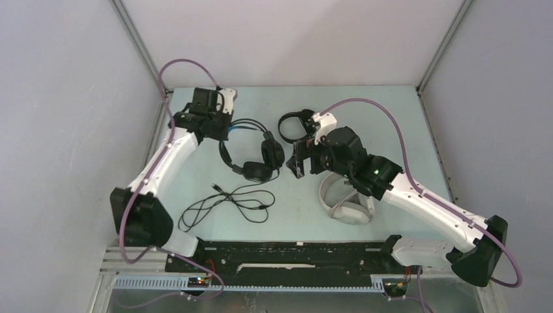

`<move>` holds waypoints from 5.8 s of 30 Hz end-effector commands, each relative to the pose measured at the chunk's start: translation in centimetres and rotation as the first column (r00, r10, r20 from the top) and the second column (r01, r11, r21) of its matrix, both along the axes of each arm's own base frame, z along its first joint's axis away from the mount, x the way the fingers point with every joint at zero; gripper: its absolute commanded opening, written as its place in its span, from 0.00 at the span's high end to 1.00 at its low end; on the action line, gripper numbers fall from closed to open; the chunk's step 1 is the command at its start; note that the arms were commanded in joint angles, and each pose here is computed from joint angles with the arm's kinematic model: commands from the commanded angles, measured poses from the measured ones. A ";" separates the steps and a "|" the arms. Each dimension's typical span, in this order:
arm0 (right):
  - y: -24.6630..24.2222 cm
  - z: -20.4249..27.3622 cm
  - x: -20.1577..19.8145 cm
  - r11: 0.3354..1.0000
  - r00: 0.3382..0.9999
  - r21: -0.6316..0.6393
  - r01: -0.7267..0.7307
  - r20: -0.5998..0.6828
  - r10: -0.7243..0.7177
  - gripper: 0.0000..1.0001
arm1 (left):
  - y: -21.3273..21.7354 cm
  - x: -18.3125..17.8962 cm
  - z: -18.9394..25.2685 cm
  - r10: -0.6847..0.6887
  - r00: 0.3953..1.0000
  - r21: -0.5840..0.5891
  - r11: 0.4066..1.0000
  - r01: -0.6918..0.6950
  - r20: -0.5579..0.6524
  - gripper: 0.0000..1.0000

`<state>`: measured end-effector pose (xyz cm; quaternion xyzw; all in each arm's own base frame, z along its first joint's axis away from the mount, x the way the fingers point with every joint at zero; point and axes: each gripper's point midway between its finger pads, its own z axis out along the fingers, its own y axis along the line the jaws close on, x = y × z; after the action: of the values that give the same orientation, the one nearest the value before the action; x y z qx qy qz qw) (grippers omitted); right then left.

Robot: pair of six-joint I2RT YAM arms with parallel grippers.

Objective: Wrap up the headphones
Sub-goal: Wrap the headphones cable around the headphones.

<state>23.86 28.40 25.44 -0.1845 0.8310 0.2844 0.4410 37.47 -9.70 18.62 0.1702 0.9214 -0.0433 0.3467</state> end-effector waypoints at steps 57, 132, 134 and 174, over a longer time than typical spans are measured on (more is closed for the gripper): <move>0.6 11.6 -2.2 0.928 0.710 0.181 -0.326 0.695 0.114 0.14 | -0.8 -8.6 33.2 0.361 0.836 -0.719 0.693 0.057 0.414 1.00; 3.4 6.9 2.8 0.918 0.684 0.035 -0.394 0.679 0.268 1.00 | -13.8 -21.8 16.9 -0.621 0.761 -0.653 0.501 0.568 0.186 1.00; 2.0 6.1 3.3 0.931 0.711 0.003 -0.364 0.646 0.276 1.00 | -12.5 -20.9 14.8 -0.588 0.797 -0.576 0.606 0.549 0.140 1.00; 1.3 5.6 -4.6 0.777 0.779 0.245 -0.579 -0.113 0.616 1.00 | -5.1 -12.5 9.6 -0.444 0.835 0.262 0.891 0.372 0.324 1.00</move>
<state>19.92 29.74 27.54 -0.3671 0.7587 0.4715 0.2594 24.05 -15.41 27.09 0.3685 0.8204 -0.0328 0.4360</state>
